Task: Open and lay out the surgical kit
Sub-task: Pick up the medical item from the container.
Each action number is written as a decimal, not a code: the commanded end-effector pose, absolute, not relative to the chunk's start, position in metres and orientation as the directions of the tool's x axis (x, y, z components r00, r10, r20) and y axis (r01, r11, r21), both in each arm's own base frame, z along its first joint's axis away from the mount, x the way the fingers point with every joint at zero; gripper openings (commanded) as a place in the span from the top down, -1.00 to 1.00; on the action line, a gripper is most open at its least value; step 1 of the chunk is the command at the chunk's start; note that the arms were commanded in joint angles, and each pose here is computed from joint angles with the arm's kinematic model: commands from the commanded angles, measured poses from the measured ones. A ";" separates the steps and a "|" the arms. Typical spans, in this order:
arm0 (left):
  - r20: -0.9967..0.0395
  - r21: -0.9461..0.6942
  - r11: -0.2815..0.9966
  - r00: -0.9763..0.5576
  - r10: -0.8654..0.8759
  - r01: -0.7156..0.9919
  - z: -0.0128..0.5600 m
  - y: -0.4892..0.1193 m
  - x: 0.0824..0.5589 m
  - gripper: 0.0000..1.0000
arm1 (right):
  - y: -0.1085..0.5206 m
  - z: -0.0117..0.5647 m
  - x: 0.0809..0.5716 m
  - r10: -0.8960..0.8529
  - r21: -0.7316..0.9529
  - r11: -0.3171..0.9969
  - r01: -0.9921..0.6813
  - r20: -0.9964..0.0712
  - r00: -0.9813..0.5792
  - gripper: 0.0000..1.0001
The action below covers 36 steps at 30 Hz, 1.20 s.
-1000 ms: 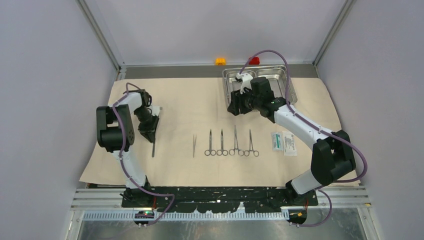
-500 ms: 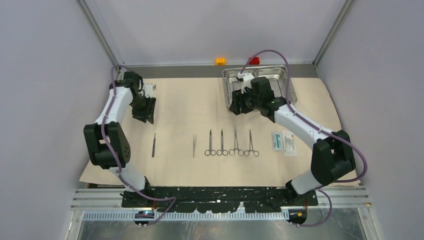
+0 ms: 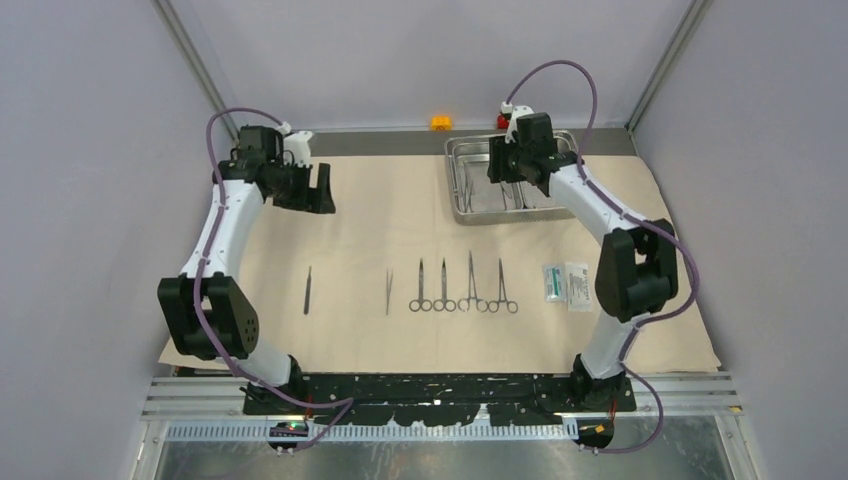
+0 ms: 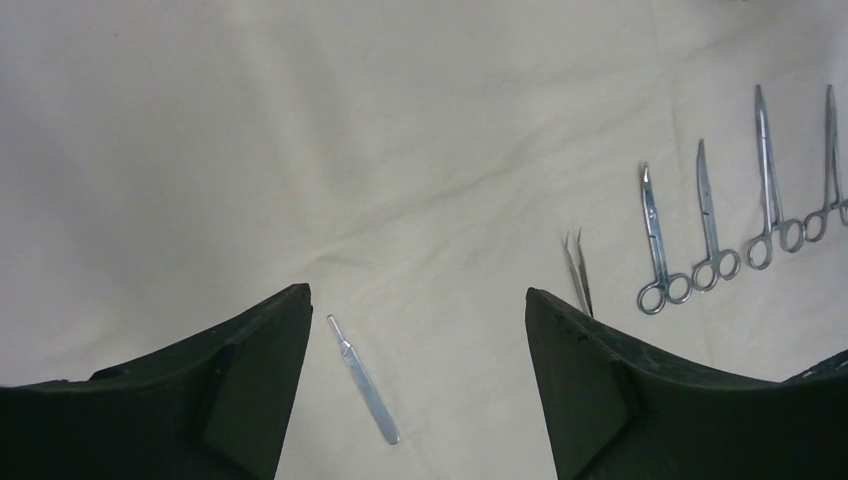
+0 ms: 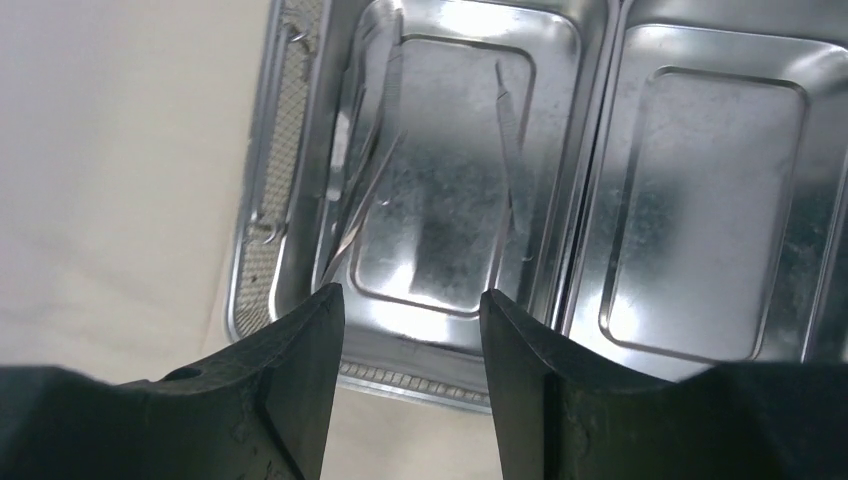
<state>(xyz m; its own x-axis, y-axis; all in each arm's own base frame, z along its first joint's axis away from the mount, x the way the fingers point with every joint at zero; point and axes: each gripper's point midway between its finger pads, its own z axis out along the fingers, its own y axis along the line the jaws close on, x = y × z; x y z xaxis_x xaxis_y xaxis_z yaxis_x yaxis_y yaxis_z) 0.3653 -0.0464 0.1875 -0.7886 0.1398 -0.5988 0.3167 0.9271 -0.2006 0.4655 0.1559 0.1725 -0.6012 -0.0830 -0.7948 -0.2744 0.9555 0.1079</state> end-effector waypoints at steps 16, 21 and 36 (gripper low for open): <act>-0.741 -0.207 0.790 -0.620 0.258 0.577 0.207 -0.131 0.394 -0.53 | 0.159 0.106 0.590 -0.179 0.010 0.963 -0.269 -0.721 -0.669 0.00; -0.750 -0.199 0.777 -0.603 0.272 0.598 0.208 -0.139 0.397 -0.51 | 0.157 0.094 0.604 -0.185 -0.004 0.966 -0.259 -0.712 -0.677 0.03; -0.767 -0.166 0.738 -0.556 0.320 0.654 0.205 -0.168 0.397 -0.50 | 0.143 0.066 0.623 -0.170 -0.018 0.975 -0.221 -0.700 -0.694 0.17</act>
<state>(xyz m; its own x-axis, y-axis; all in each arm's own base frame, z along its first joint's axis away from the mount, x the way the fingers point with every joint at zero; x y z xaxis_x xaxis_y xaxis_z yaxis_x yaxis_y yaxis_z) 0.3843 -0.1589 0.1903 -0.6282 0.3047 -0.7159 0.6146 0.7586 -0.2163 0.6102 0.1458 0.0491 -0.7271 -0.1783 -0.6630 -0.2281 0.9736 -0.0116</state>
